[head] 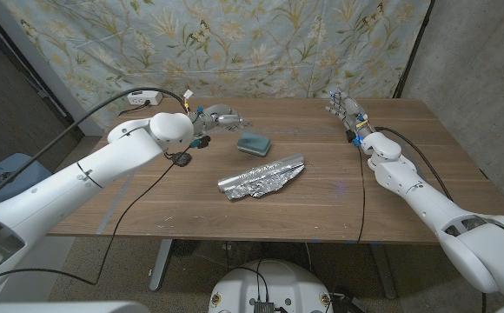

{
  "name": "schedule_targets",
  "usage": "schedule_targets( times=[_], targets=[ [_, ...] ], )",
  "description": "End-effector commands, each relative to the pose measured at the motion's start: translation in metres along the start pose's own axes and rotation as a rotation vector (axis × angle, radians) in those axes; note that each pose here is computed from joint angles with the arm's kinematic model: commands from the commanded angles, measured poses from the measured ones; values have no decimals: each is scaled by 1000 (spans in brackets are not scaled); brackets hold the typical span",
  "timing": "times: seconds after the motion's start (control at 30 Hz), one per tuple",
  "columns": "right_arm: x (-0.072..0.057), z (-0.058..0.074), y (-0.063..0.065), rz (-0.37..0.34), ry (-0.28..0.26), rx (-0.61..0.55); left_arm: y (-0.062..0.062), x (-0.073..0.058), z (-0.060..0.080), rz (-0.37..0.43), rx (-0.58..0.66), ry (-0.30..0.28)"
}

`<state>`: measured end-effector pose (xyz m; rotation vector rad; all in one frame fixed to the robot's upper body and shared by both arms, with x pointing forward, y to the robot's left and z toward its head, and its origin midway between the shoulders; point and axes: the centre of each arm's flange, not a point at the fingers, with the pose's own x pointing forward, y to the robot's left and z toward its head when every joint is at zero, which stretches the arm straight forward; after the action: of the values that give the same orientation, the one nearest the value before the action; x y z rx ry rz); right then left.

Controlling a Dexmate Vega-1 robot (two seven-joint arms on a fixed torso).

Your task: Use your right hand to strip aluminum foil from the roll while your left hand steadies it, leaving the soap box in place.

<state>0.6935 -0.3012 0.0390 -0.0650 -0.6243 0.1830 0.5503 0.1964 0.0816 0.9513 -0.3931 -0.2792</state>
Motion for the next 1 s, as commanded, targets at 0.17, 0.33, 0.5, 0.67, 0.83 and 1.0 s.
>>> schedule_targets(
  times=[0.17,0.33,0.5,0.67,0.83,1.0],
  targets=[
    [6,7,-7,-10,-4,-18,-8,3,11,-15,71,20],
    [6,8,-8,-13,-11,-19,-12,6,16,-35,97,28],
    [6,9,-9,-17,-14,-20,-16,8,18,-50,117,36],
    [6,9,-10,-20,-15,-20,-21,12,18,-64,128,45],
    [6,8,-10,-24,-14,-19,-23,15,17,-70,139,58],
    [7,7,-9,-26,-12,-18,-26,17,15,-69,147,73]
  ],
)
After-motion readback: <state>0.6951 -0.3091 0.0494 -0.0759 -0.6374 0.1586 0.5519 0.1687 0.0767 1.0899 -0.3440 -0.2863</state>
